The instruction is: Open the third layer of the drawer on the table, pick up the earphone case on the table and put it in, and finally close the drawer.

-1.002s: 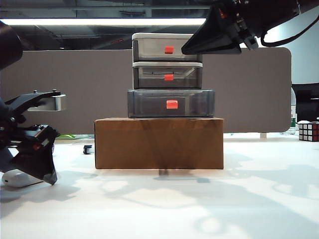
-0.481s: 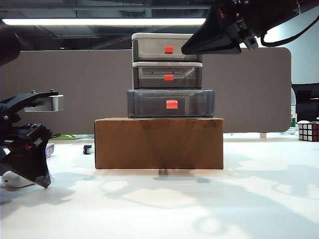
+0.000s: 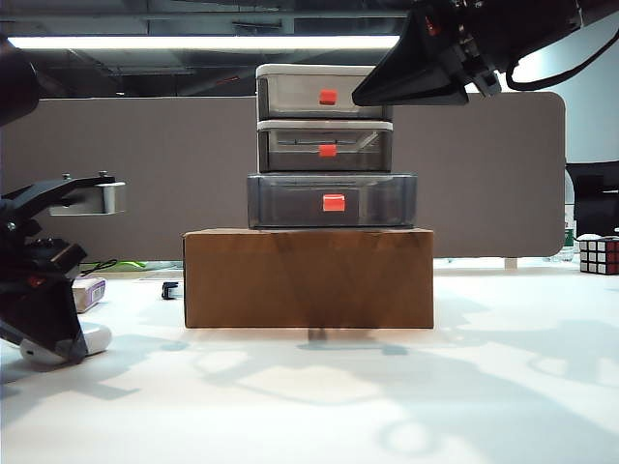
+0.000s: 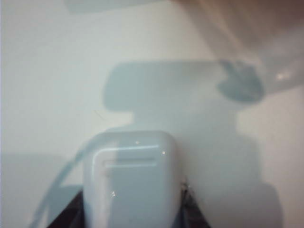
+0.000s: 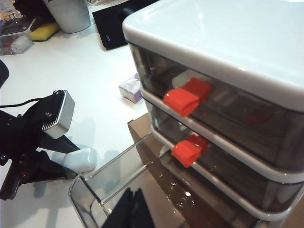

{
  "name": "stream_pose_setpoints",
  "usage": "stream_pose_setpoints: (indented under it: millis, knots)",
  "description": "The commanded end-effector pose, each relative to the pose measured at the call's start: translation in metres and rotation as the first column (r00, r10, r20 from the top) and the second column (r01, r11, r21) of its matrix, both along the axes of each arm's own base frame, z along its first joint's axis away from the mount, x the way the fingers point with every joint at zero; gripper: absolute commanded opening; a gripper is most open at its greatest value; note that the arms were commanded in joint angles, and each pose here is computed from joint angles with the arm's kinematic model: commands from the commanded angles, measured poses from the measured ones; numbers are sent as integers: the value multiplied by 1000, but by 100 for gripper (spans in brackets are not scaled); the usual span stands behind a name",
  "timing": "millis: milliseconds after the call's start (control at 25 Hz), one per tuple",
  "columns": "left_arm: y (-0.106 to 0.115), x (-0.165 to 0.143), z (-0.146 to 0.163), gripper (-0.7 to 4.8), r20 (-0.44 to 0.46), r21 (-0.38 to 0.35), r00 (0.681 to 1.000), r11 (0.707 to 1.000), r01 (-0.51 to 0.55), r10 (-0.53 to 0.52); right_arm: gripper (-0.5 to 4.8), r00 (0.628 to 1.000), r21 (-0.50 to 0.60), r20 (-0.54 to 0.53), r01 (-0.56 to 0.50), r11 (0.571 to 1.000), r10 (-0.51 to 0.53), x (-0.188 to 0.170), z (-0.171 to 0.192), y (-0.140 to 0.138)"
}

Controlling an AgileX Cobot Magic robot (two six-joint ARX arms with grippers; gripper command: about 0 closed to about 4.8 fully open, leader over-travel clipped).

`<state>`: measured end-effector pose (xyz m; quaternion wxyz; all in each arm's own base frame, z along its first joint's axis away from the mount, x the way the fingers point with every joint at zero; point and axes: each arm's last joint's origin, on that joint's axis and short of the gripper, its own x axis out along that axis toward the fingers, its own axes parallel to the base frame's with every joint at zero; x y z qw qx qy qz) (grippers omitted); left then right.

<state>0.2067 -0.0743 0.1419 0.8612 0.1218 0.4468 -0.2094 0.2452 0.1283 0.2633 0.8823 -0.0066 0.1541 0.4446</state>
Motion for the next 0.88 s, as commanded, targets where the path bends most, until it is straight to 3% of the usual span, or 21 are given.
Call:
stream_pose_setpoints:
  millis: [40, 240, 361, 441, 521, 721, 801, 881]
  knots:
    - [4, -8, -1, 111, -42, 38, 999, 999, -6, 8, -6, 1000, 5, 22, 1, 1000, -1, 0, 4, 0]
    - [5, -10, 42, 111, 192, -47, 981, 999, -4, 13, -6, 1000, 6, 22, 1, 1000, -1, 0, 4, 0]
    - [6, -18, 62, 111, 271, -115, 963, 993, 31, 1, -6, 1000, 6, 23, 1, 1000, -1, 0, 4, 0]
    - [4, -22, 85, 111, 317, -222, 948, 971, 89, -14, -6, 1000, 7, 24, 1, 1000, -1, 0, 4, 0]
    - [2, -21, 95, 111, 337, -259, 941, 956, 139, -46, -6, 1000, 7, 25, 1, 1000, -1, 0, 5, 0]
    - [-43, -26, 134, 112, 459, -255, 868, 908, 333, -189, -6, 999, 16, 48, 7, 1000, -8, -2, 10, -1]
    - [-66, -26, 138, 112, 500, -249, 835, 886, 392, -229, -6, 998, 20, 64, 18, 1000, -19, -4, 13, -2]
    - [-88, -20, 136, 112, 497, -247, 822, 863, 440, -277, -6, 996, 27, 83, 25, 999, -27, -7, 18, -4]
